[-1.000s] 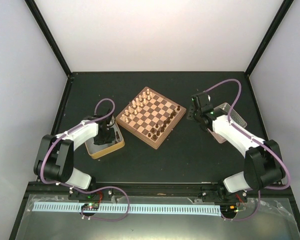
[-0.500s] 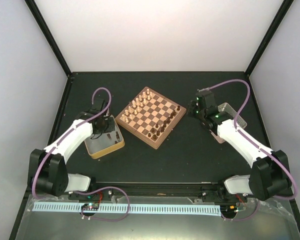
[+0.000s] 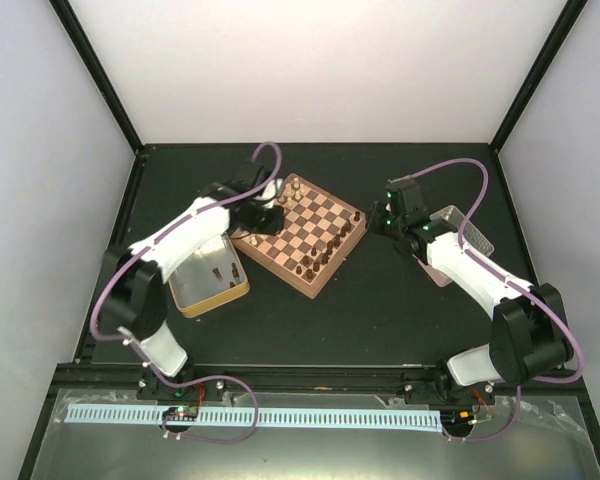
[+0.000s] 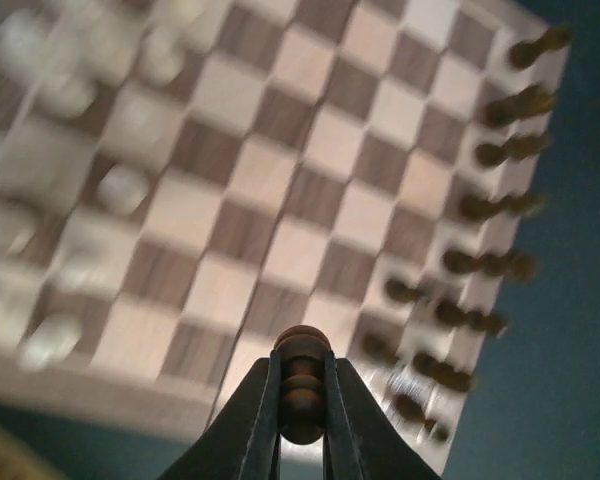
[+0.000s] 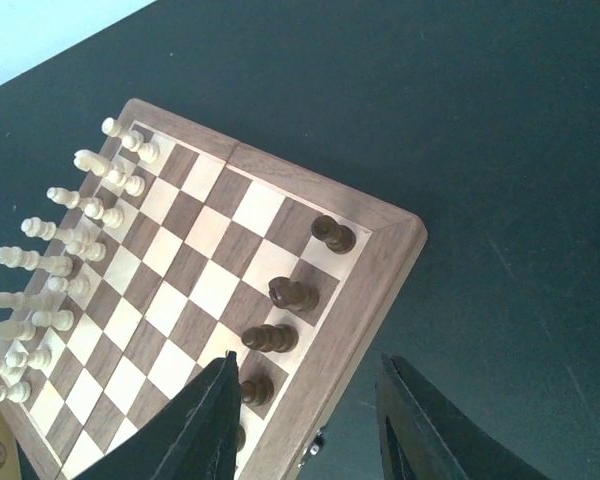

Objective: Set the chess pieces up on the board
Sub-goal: Place the chess piece on the chessboard.

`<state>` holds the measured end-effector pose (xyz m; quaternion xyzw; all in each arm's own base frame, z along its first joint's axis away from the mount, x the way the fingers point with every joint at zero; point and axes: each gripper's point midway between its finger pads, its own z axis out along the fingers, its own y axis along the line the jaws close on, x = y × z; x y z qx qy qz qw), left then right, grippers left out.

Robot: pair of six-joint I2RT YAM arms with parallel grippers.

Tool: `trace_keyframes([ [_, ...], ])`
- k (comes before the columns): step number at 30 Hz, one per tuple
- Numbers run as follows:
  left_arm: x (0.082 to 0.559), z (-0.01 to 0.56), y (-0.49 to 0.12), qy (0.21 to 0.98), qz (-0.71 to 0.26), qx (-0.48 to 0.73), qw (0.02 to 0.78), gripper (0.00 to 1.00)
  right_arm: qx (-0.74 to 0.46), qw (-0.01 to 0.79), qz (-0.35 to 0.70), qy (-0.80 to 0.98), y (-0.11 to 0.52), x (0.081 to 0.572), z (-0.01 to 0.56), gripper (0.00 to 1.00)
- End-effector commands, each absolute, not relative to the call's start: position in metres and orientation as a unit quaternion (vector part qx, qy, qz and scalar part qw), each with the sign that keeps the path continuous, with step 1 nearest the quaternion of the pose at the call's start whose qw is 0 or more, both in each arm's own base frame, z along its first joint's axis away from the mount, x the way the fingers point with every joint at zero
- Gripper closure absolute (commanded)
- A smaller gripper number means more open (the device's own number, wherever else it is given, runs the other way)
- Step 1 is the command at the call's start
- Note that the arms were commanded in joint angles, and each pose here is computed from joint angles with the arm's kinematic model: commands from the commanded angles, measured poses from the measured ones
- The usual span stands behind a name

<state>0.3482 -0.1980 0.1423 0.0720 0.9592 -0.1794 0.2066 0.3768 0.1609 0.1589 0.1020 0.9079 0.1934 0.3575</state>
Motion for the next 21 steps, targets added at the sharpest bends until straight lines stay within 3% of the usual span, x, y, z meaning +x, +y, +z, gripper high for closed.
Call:
trace_keyframes([
  [1, 0.375, 0.151, -0.255, 0.948, -0.195, 0.139, 0.208, 0.92, 0.115, 0.370, 0.184, 0.904, 0.149, 0.379, 0.161, 0.62],
  [9, 0.397, 0.113, -0.305, 0.956, -0.154, 0.196, 0.152, 0.91, 0.131, 0.371, 0.141, 0.909, 0.118, 0.376, 0.153, 0.62],
  [21, 0.372, 0.070, -0.319, 0.953, -0.180, 0.228, 0.083, 0.90, 0.145, 0.357, 0.155, 0.910, 0.120, 0.380, 0.142, 0.61],
])
